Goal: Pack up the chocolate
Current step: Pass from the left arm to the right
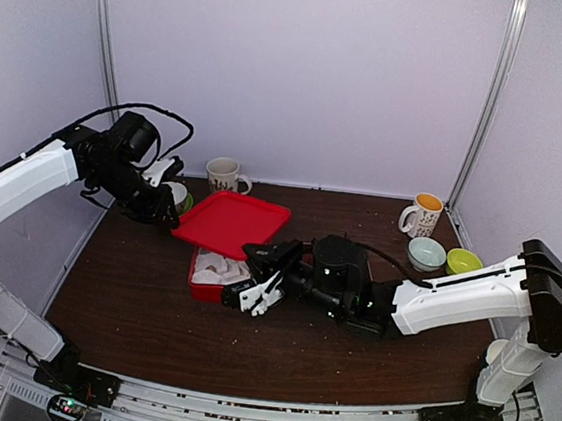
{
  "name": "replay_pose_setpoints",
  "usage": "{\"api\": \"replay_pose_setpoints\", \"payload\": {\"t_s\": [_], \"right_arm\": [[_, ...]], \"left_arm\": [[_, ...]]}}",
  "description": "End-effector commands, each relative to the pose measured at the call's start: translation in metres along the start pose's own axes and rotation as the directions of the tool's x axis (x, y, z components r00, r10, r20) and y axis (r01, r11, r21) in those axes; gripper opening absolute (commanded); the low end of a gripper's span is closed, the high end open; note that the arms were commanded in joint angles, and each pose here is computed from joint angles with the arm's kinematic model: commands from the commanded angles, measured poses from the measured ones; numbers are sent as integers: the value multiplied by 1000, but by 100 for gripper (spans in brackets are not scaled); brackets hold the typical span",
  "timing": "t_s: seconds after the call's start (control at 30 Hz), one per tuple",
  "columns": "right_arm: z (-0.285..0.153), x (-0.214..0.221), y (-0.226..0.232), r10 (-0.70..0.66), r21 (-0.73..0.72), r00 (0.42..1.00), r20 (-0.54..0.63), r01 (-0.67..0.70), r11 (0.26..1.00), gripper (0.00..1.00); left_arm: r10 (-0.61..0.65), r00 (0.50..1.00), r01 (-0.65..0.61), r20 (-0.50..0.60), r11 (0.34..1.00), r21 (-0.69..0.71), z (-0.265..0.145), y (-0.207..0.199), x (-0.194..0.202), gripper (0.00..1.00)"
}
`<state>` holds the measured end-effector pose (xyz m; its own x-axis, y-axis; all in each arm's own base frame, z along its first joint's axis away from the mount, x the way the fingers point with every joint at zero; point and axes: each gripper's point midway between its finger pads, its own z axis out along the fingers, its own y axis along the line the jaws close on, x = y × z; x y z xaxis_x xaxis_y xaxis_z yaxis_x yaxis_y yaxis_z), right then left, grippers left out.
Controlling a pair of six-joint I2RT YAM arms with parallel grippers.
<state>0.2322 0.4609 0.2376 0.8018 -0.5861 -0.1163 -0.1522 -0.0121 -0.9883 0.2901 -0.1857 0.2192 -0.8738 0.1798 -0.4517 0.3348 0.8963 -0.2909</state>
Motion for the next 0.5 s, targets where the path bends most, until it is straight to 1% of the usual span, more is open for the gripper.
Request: {"api": "replay_pose_setpoints", "payload": {"t_s": [0.0, 0.07, 0.13, 0.23, 0.3, 0.4, 0.47], "right_arm": [[-5, -4, -23, 46, 46, 999, 9, -46, 998, 16], [-8, -5, -27, 81, 54, 997, 19, -82, 995, 13], [-12, -7, -33, 124, 59, 992, 34, -125, 990, 12], [-16, -9, -40, 178, 55, 983, 54, -181, 982, 10], [-19, -9, -42, 214, 46, 975, 65, -217, 975, 10], [-25, -9, -41, 282, -13, 955, 87, -282, 959, 10], [-28, -7, -46, 346, -46, 934, 93, -343, 938, 9]], "left_arm": [[45, 987, -59, 154, 994, 88, -29, -23, -24, 41], [57, 980, -81, 193, 990, 118, -36, -30, -28, 49], [70, 972, -99, 224, 987, 124, -45, -33, -33, 51], [92, 952, -123, 293, 988, 92, -64, -33, -42, 55], [109, 925, -146, 364, 986, 75, -82, -34, -49, 61], [146, 864, -203, 482, 977, 67, -114, -43, -60, 72], [166, 819, -239, 549, 969, 63, -132, -49, -65, 76]]}}
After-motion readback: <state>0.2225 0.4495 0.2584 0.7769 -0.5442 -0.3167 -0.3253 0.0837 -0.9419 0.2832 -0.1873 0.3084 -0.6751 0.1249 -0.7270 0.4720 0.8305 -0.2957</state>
